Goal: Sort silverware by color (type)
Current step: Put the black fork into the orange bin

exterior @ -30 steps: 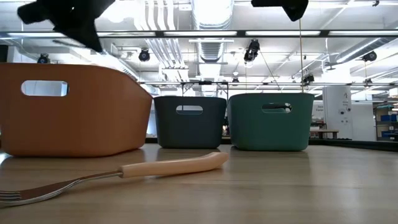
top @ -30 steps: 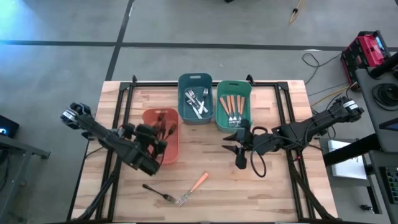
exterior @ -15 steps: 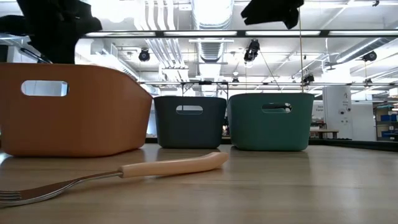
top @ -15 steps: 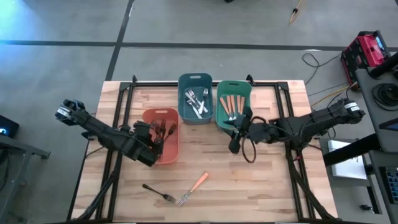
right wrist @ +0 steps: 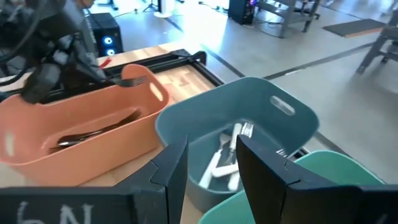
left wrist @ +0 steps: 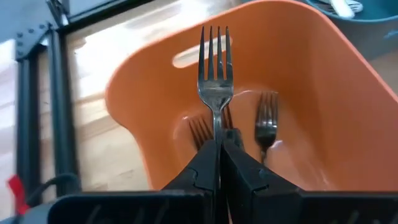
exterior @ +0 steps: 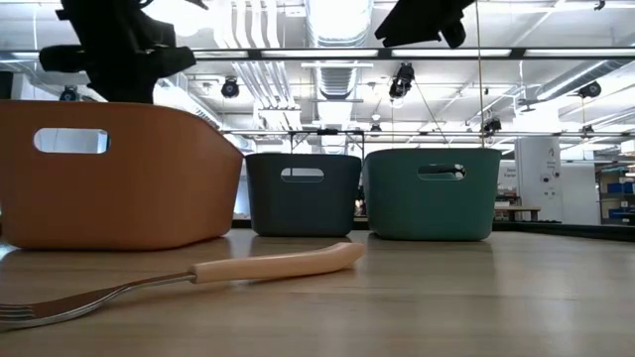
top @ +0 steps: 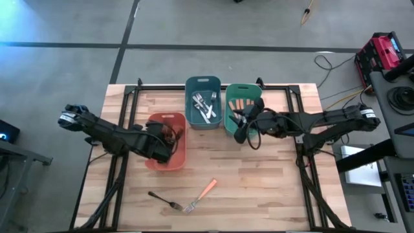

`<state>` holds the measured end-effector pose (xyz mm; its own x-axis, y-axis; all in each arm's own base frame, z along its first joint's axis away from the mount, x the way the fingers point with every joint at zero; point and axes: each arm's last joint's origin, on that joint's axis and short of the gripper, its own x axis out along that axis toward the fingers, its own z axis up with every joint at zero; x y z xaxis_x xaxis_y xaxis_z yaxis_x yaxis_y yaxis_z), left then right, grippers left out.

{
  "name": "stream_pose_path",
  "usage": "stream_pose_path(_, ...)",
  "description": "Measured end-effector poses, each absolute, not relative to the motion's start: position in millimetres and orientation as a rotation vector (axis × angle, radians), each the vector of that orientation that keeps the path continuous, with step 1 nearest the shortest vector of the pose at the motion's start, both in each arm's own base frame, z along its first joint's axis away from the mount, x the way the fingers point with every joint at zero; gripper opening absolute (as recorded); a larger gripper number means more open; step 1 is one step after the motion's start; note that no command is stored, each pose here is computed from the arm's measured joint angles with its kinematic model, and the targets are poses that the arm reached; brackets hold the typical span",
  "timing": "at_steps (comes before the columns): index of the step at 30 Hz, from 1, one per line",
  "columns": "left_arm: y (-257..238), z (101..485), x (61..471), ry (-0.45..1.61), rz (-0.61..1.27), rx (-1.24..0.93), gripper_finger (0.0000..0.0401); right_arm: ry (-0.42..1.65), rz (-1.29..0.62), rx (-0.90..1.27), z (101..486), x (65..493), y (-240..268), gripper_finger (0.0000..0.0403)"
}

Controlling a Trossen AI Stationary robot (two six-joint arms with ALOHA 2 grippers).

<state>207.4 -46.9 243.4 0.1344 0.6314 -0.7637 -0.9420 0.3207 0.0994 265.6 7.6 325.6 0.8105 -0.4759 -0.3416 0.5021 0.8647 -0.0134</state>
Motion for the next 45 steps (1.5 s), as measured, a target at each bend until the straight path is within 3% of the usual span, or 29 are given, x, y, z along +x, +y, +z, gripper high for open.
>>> stream_pose_path(7, -51.3, 228.6, 217.5, 0.765, 1.133, -0.551, 0.0000, 0.350, -0.548, 0.083, 323.8, 266.7, 1.1, 0.0127)
stream_pose_path(20, -55.3, 199.3, 226.6, 0.870, 1.210, -0.565, 0.0000, 0.339, -0.572, 0.044, 325.2, 268.4, -8.2, 0.0127)
stream_pose_path(45, -54.2, 185.1, 234.2, 0.839, 1.270, -0.532, 0.0000, 0.332, -0.582, 0.026, 326.4, 268.8, -12.5, 0.0127)
